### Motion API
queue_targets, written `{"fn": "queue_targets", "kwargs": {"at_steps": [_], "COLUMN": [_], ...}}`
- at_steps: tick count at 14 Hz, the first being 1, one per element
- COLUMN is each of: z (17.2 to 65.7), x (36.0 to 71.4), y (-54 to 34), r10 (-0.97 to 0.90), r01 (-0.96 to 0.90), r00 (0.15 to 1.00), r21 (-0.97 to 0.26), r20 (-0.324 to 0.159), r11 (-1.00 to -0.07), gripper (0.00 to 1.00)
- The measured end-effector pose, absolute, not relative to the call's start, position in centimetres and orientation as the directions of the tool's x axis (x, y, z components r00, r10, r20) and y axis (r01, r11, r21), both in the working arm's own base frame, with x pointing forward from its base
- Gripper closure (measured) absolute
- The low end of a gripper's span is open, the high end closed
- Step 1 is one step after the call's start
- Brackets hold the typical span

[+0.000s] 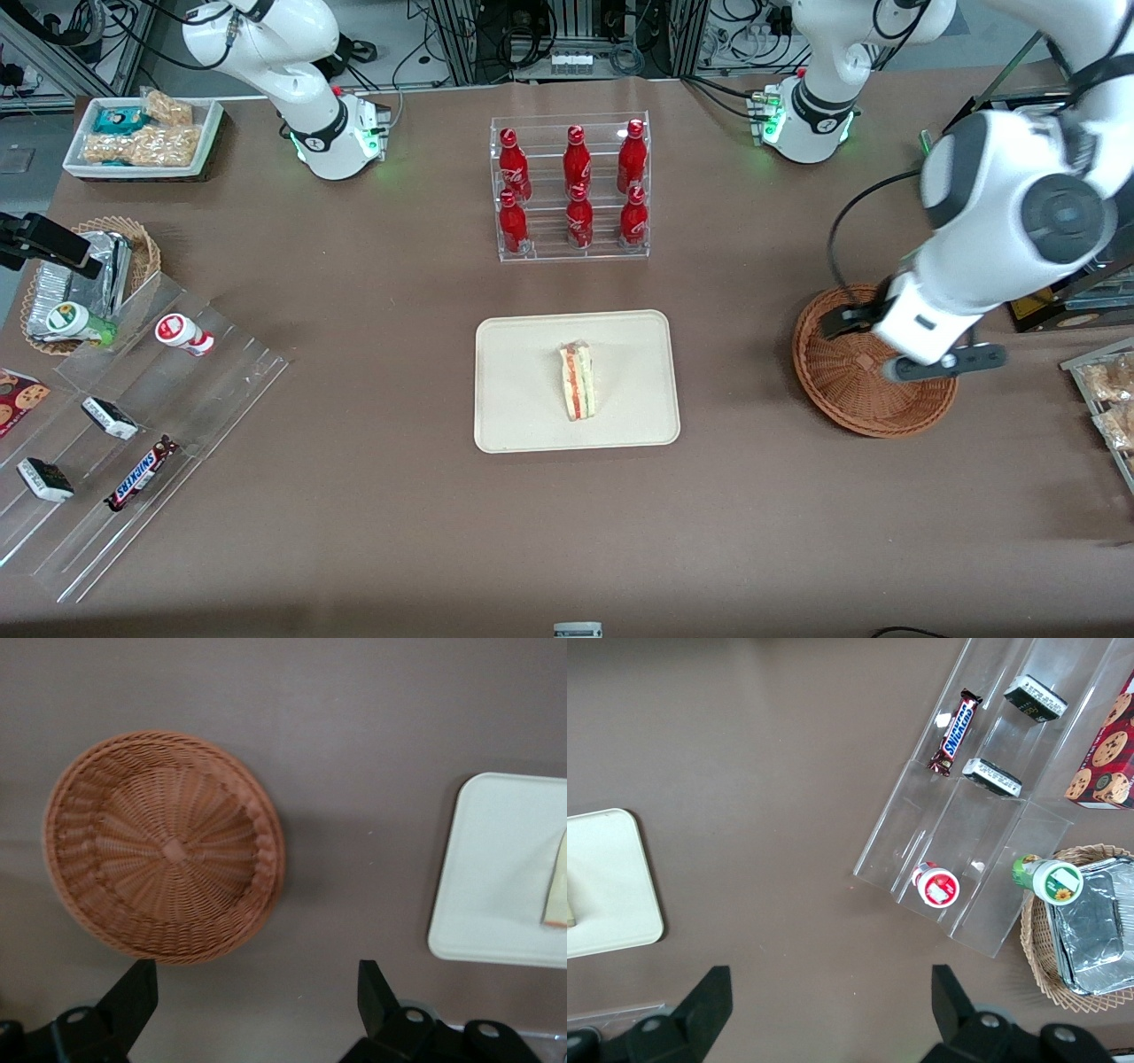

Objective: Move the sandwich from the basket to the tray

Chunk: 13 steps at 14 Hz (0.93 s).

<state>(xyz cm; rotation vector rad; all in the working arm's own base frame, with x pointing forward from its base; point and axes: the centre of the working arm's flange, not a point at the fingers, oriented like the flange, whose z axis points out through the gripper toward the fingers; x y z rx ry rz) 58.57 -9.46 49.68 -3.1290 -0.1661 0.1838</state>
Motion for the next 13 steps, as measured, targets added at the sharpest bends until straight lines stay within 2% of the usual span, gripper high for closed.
{"fn": "queue_targets", "kwargs": {"at_steps": [5,9,11,13], "z": [55.4,60.2,61.3,61.3], "x": [56.5,56.0,55.9,56.0], "y": [-3.4,-2.2,-1.6,-1.4], "r10": [0.034,-0.041,-0.046,-0.05], "r01": [0.036,-0.04,-0.046,-0.05], "r00": [0.997,0.999,0.999,0.999], "r21": [0.015,0.02,0.02,0.02], "r20": [-0.074,-0.011,0.009,0.009], "r11": [-0.999,-0.999,-0.999,-0.999], "gripper": [0.0,0.0,0.0,0.0]}}
